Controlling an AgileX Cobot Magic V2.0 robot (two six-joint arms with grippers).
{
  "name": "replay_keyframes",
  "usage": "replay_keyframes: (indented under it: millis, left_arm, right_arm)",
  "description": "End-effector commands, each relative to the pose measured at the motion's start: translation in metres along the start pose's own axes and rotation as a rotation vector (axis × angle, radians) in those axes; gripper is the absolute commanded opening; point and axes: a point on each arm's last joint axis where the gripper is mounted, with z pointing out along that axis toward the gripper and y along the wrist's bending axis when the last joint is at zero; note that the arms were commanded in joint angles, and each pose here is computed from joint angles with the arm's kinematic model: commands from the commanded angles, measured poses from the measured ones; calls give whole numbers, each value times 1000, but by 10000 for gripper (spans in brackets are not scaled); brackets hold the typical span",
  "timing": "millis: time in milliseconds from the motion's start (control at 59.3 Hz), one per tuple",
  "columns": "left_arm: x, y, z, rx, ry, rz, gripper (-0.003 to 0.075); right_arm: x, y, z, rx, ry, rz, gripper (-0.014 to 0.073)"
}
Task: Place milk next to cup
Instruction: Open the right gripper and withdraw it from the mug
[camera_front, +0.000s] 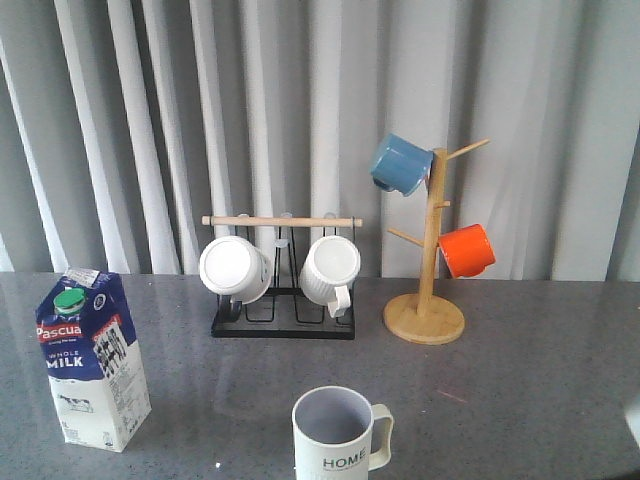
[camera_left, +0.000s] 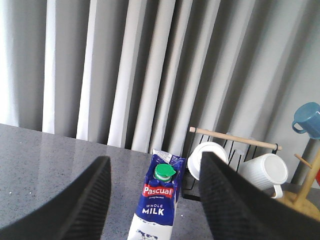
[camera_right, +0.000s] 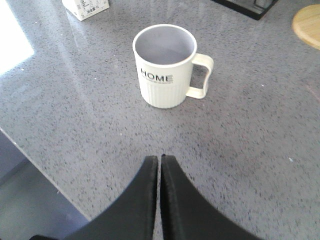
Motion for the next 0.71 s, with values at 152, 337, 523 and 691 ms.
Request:
replay_keyframes:
  millis: [152, 337, 523, 691]
  left_arm:
    - [-6, -2, 0, 5, 4, -3, 391]
    - [-5, -3, 0, 16, 26, 43, 405]
    - [-25, -14, 6, 70, 102, 114, 509]
    - [-69, -25, 24, 84, 164, 170, 582]
  right_arm:
    - [54, 2, -13, 118, -170, -65, -7]
    - [82, 2, -3, 116, -115, -56, -6]
    - [94, 0, 4, 116, -80, -44, -4]
    - [95, 1, 5, 111, -72, -35, -4]
